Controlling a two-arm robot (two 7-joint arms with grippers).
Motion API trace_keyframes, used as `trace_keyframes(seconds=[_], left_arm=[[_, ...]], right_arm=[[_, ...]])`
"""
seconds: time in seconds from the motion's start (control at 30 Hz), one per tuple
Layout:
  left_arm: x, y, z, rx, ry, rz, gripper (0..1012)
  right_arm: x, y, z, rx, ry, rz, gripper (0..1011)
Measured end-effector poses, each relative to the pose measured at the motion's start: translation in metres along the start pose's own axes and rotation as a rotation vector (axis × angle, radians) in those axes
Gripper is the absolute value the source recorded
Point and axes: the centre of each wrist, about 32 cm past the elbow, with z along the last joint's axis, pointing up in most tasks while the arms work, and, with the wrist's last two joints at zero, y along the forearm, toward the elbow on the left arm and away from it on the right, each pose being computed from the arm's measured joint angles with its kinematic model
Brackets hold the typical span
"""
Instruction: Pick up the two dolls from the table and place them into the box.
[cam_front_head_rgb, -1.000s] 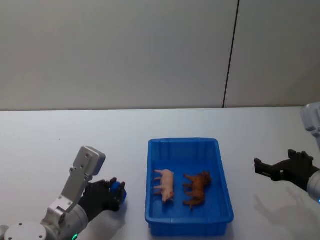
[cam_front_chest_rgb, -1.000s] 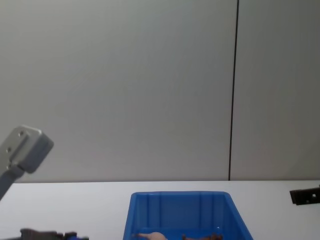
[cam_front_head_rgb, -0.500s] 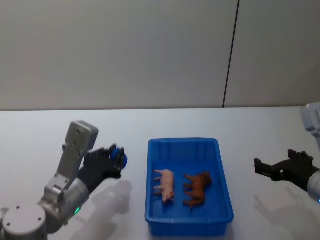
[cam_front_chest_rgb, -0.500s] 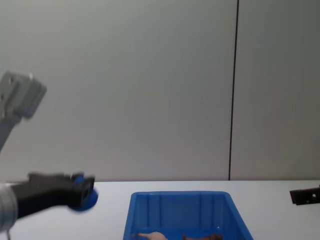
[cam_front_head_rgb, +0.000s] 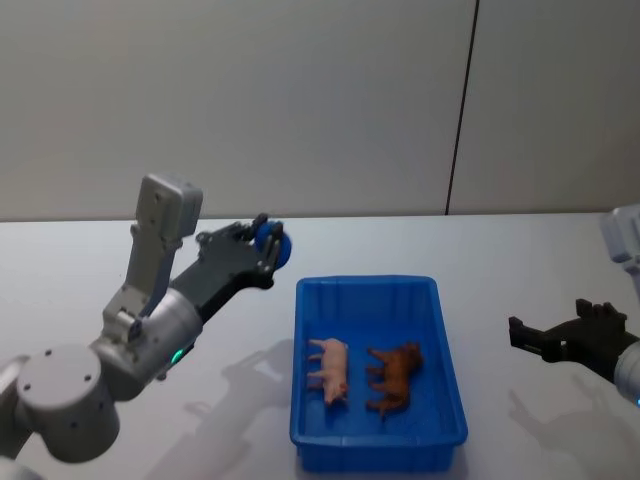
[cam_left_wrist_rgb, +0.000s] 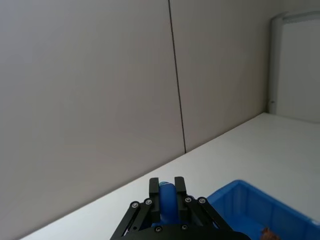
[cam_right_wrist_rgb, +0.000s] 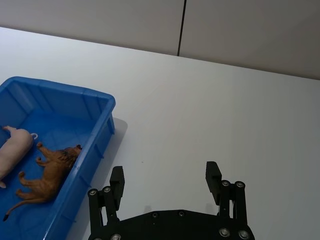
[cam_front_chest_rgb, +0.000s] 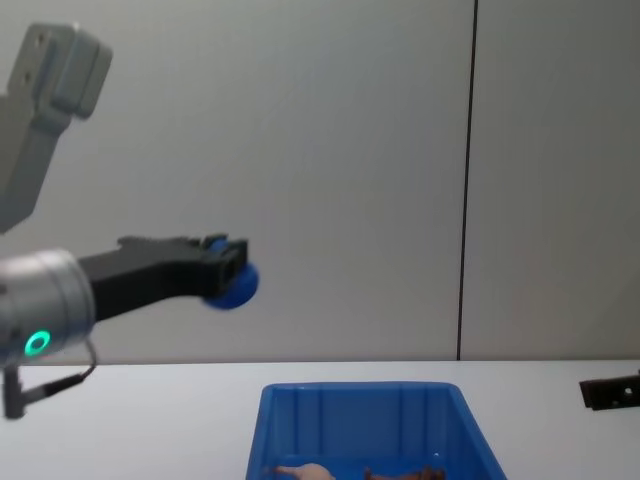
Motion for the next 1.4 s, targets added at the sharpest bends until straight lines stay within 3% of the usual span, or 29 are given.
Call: trace_keyframes(seconds=[0.17,0.27,0.6,1.17,1.4], left_arm=[[0.0024,-0.0082,0.0056,-0.022,0.012,-0.045,184],[0.0048,-0.0148,0.0093,-0.029,0.026,-0.096,184],[0.0091,-0.0256,0.0119,0.017,0.055,-0.216,184],[0.0113,-0.0326,0.0108,0.069,0.057,-0.284,184],[0.0116,-0.0336,0.0103,0.078,0.058,-0.294,357]], right_arm=[[0.0,0.0,0.0,0.0,0.0,0.0,1001],[0.0,0.0,0.0,0.0,0.0,0.0,1001],[0.0,0.0,0.0,0.0,0.0,0.0,1001],[0.0,0.0,0.0,0.0,0.0,0.0,1001],[0.0,0.0,0.0,0.0,0.0,0.0,1001]])
